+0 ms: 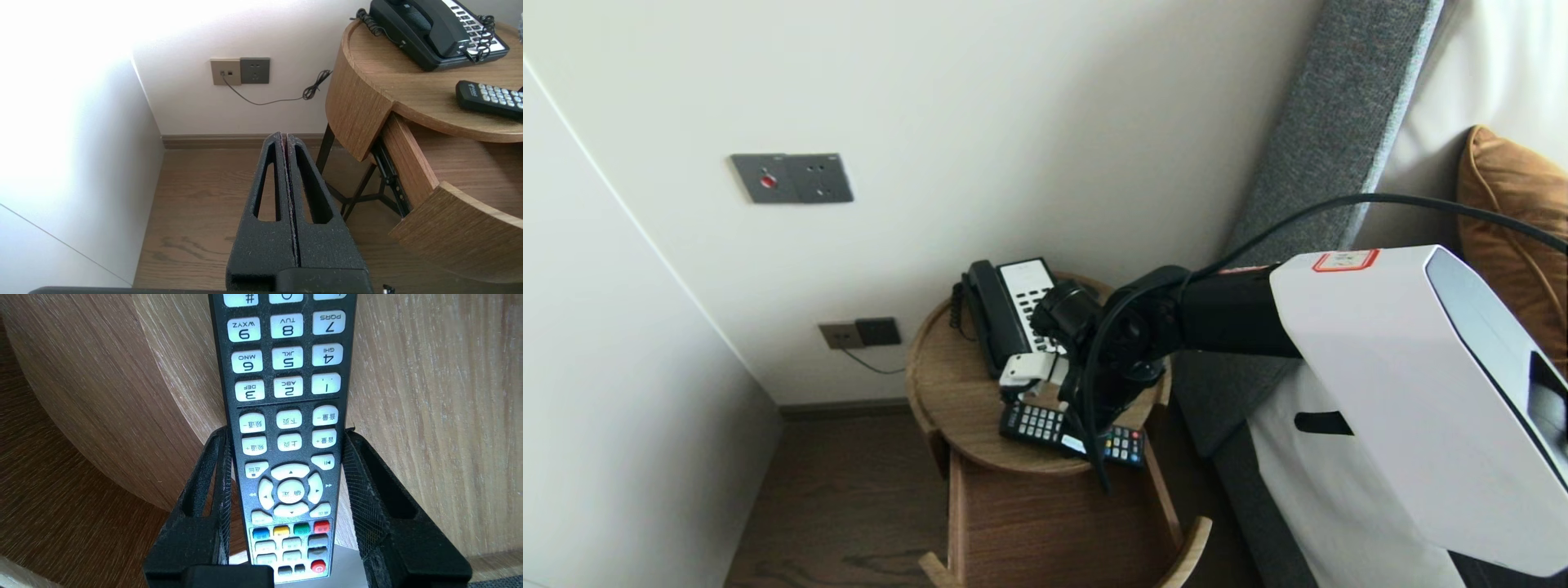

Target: Put the remote controls on the table in the drawer one by one

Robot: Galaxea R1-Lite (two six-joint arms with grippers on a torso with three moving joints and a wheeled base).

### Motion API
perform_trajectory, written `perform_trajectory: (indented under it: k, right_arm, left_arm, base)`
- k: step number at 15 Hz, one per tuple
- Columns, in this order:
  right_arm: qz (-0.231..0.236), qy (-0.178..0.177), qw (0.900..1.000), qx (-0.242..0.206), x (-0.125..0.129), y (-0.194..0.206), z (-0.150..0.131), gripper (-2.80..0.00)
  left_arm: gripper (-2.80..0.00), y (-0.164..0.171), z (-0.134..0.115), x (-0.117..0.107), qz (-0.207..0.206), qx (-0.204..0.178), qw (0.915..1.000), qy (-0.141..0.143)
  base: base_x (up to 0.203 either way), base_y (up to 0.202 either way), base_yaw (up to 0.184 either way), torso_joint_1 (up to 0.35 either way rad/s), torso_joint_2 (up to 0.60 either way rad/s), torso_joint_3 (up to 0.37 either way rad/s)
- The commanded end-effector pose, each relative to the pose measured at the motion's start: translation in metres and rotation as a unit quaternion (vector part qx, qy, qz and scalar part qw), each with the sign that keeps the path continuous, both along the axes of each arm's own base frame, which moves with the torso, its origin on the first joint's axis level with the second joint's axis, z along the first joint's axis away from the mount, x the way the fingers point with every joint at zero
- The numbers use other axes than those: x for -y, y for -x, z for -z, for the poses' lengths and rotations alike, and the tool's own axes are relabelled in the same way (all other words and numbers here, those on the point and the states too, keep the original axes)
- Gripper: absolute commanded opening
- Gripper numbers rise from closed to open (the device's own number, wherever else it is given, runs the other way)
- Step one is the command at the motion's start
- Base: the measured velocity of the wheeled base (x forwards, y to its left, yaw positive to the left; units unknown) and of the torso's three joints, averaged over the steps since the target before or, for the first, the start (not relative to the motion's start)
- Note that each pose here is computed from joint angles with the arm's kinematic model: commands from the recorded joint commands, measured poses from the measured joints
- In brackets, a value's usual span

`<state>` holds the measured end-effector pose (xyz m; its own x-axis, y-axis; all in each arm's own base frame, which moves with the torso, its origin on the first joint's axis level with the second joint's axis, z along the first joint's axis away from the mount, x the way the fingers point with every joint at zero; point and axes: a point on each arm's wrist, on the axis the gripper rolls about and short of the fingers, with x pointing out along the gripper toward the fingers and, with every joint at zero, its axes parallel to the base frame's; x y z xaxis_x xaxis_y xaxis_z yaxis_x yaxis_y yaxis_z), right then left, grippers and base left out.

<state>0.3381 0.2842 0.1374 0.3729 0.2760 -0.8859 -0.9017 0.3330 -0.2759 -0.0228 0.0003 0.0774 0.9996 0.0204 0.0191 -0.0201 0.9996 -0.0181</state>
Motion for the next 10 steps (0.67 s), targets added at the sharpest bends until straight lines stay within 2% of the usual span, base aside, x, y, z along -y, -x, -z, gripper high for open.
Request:
perform_trajectory:
  k: [1, 6, 10]
  right_arm:
    - [-0.002, -0.002, 1.000, 0.004, 0.001, 0.002, -0.005, -2.80]
    - [-0.008, -0.008, 1.000, 0.008, -0.001, 0.012, -0.017, -2.80]
    - [-0.001, 0.001, 1.000, -0.020, 0.000, 0.032, -0.026, -2.80]
  left_arm:
    - [-2.80, 0.000, 0.000, 0.000, -0.001, 0.002, 1.0000, 0.000]
    - [-2.80, 0.000, 0.001, 0.000, -0.001, 0.001, 1.0000, 0.000]
    - [-2.80, 0.000, 0.001, 0.000, -0.001, 0.001, 1.0000, 0.000]
  base:
    - [0.000, 0.000, 0.000, 0.000, 0.00, 0.000]
    - [0.000, 0.000, 0.000, 0.000, 0.00, 0.000]
    - [0.000, 0.000, 0.000, 0.000, 0.00, 0.000]
